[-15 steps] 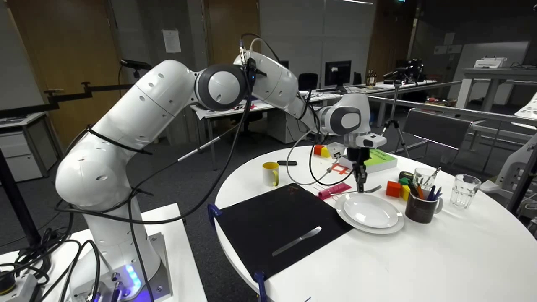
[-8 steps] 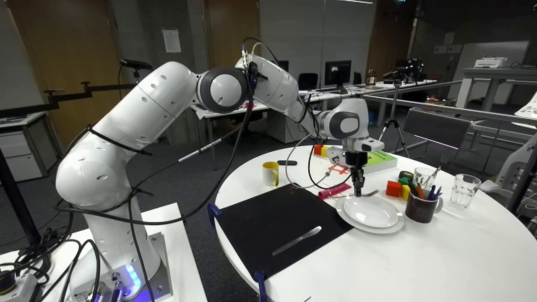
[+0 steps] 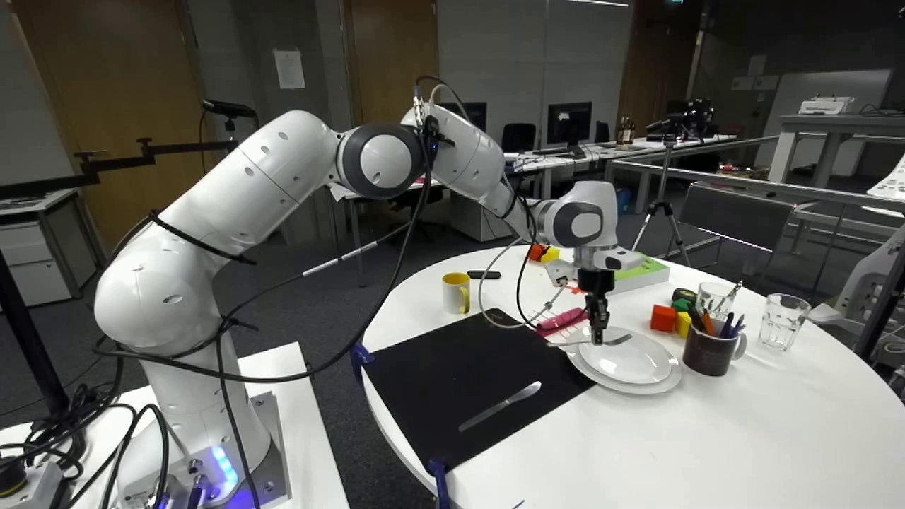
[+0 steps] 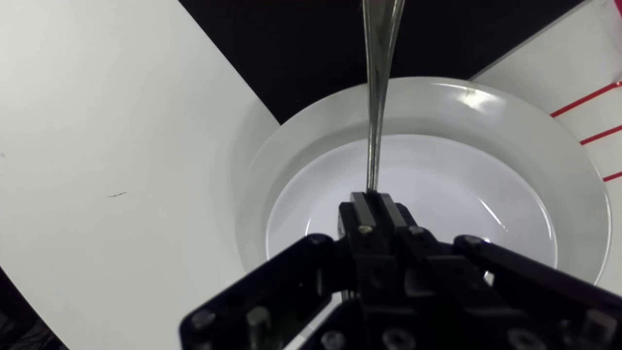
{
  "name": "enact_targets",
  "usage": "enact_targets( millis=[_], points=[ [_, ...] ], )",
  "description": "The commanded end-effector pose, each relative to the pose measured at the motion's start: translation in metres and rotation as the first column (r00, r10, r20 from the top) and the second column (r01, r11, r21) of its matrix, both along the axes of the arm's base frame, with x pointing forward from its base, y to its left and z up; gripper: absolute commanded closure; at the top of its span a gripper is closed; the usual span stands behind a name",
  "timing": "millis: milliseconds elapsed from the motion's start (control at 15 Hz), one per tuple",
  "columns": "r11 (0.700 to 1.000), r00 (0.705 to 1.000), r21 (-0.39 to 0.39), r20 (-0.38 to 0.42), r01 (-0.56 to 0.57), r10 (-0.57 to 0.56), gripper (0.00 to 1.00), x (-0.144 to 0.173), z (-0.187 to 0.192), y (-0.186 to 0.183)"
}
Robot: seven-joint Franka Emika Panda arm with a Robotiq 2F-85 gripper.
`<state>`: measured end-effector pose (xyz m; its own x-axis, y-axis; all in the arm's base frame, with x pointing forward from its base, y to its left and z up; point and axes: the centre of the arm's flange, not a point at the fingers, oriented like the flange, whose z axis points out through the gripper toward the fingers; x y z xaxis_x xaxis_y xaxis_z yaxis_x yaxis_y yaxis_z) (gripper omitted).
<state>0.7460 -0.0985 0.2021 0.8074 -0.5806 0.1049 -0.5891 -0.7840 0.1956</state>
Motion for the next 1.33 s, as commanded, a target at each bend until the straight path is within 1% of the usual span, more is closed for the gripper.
enact_targets(
  millis=[0,333,933,1267],
  points=[
    [1.0,1.0,0.013,0.001,-0.013,0.013,0.98,0.003,0.001,-0.006],
    [0.999,1.0,0.033,0.0,-0.007,0.007,0.98,0.008,-0.001,-0.013],
    [0.992,1.0,0.13,-0.003,-0.006,0.007,0.98,0.02,-0.016,-0.031],
    [0.987,1.0,0.161,0.003,-0.012,0.012,0.98,0.027,-0.025,-0.036]
  ],
)
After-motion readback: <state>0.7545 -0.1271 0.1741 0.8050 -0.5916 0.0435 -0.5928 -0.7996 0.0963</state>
